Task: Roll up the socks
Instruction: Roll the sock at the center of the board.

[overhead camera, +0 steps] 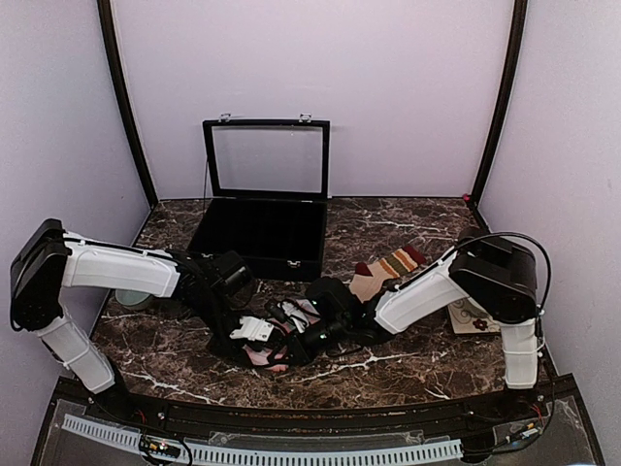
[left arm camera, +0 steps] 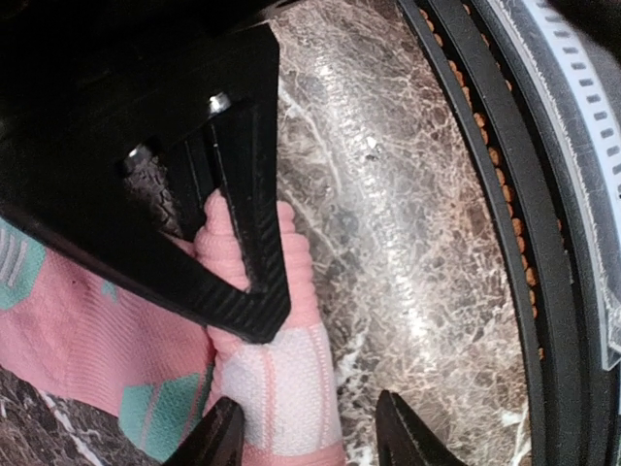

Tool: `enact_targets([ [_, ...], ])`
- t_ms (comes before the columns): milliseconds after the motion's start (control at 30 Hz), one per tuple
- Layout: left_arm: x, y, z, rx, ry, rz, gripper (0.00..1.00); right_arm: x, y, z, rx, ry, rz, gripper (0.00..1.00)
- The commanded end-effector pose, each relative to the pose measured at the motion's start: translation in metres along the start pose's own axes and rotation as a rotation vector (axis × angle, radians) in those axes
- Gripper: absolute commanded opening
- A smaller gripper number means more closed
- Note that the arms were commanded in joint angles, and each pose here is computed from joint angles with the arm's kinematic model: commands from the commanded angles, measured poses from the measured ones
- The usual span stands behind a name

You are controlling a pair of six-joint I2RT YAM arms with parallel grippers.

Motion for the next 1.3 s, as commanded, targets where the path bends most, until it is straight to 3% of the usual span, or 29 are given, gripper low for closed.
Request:
enact_targets([
  [0,0.013,-0.012,0.010,-0.014,0.006,0.084,0.38,0.054,0.001,-0.053,0.192,-0.147,0.147,0.05],
  [167,0.021,-0.026,0.009,0.052,0.063,0.119,0.06,0.040,0.011,-0.043,0.186,-0.096,0.073,0.30],
  [400,0.020,-0.033,-0.001,0.197,0.175,0.099,0.03,0.023,0.041,-0.026,0.200,0.011,-0.095,0.41],
  [433,0.019,-0.033,-0.004,0.224,0.194,0.093,0.03,0.022,0.046,-0.025,0.210,0.024,-0.111,0.52],
  [467,0.018,-0.033,-0.007,0.255,0.216,0.088,0.03,0.021,0.052,-0.023,0.219,0.039,-0.132,0.69],
  [500,0.017,-0.033,-0.010,0.287,0.239,0.079,0.03,0.021,0.060,-0.021,0.229,0.057,-0.160,0.96],
  [533,0.017,-0.034,-0.013,0.326,0.269,0.070,0.03,0.024,0.067,-0.022,0.252,0.073,-0.184,0.99],
  [667,0.014,-0.036,-0.018,0.409,0.354,0.045,0.03,0.026,0.100,-0.019,0.362,0.163,-0.287,0.99],
  [833,0.009,-0.036,-0.024,0.487,0.455,0.024,0.05,0.012,0.150,0.007,0.700,0.406,-0.475,0.99],
  [933,0.005,-0.038,-0.028,0.552,0.515,0.011,0.06,0.006,0.193,-0.006,0.887,0.243,-0.667,0.99],
  [1000,0.004,-0.039,-0.028,0.576,0.541,0.010,0.06,0.011,0.215,-0.001,0.807,0.183,-0.806,0.99],
  [1033,0.004,-0.040,-0.028,0.581,0.551,0.009,0.06,0.012,0.218,0.009,0.722,0.229,-0.838,0.99],
  [1067,0.003,-0.041,-0.026,0.582,0.559,0.008,0.06,0.015,0.216,0.021,0.636,0.311,-0.836,0.99],
  [1267,0.006,-0.054,-0.014,0.587,0.605,0.036,0.06,0.041,0.146,0.050,0.661,0.704,-0.492,0.94],
])
Point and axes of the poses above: each gripper's point midway between its finger pads, its own y axis back along the fingers, its own z axis along the line the jaws close on, x = y × z, the point moved 3 cm from there along y, back along the fingers, and after that the axes turned 4 degrees about -y, right-handed, at the moved point
